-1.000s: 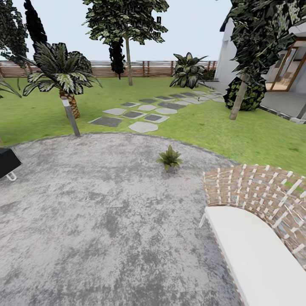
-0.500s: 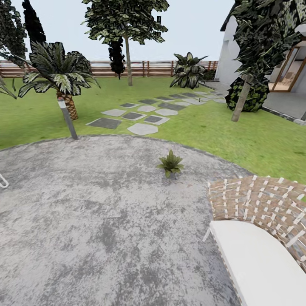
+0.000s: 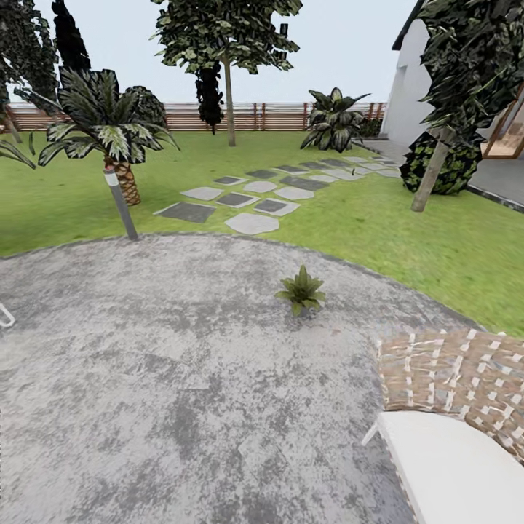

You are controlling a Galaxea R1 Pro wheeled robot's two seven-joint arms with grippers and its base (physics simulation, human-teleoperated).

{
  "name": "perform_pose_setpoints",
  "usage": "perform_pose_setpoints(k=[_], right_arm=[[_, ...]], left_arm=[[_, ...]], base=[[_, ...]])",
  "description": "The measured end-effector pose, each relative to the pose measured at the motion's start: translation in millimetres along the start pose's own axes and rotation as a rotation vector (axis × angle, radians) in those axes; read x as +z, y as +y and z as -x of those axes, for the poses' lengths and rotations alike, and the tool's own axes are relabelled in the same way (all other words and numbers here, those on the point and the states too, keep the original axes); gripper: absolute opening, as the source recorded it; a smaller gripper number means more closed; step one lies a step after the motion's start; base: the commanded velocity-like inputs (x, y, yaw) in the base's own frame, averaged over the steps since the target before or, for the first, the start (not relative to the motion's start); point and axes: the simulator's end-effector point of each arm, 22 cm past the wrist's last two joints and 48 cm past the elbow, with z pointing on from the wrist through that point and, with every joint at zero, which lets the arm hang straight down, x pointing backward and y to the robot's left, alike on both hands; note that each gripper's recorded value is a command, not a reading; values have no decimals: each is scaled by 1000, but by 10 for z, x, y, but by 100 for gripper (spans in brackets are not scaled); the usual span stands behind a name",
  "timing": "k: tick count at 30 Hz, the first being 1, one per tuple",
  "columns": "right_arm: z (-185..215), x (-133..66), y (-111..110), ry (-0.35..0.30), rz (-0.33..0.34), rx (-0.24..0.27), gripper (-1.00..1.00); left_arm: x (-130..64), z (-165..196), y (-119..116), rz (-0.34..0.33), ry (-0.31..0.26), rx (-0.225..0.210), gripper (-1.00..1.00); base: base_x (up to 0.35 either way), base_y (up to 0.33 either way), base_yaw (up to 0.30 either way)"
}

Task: Pick up the pesticide atomizer in the garden and spray insectifuge to fully cover both potted plants in the garden.

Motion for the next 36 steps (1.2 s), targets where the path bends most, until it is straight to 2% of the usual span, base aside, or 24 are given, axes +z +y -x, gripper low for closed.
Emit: perform_pose_setpoints(k=[24, 36], right_arm=[[-96, 6, 0, 24, 0, 0, 100], [-114, 5, 0, 28, 0, -1, 100]], left_arm=[[17, -103, -2, 0, 25, 0, 100], [19, -112, 0, 0, 27, 0, 100]], base=[[344, 0, 210], [344, 0, 29]])
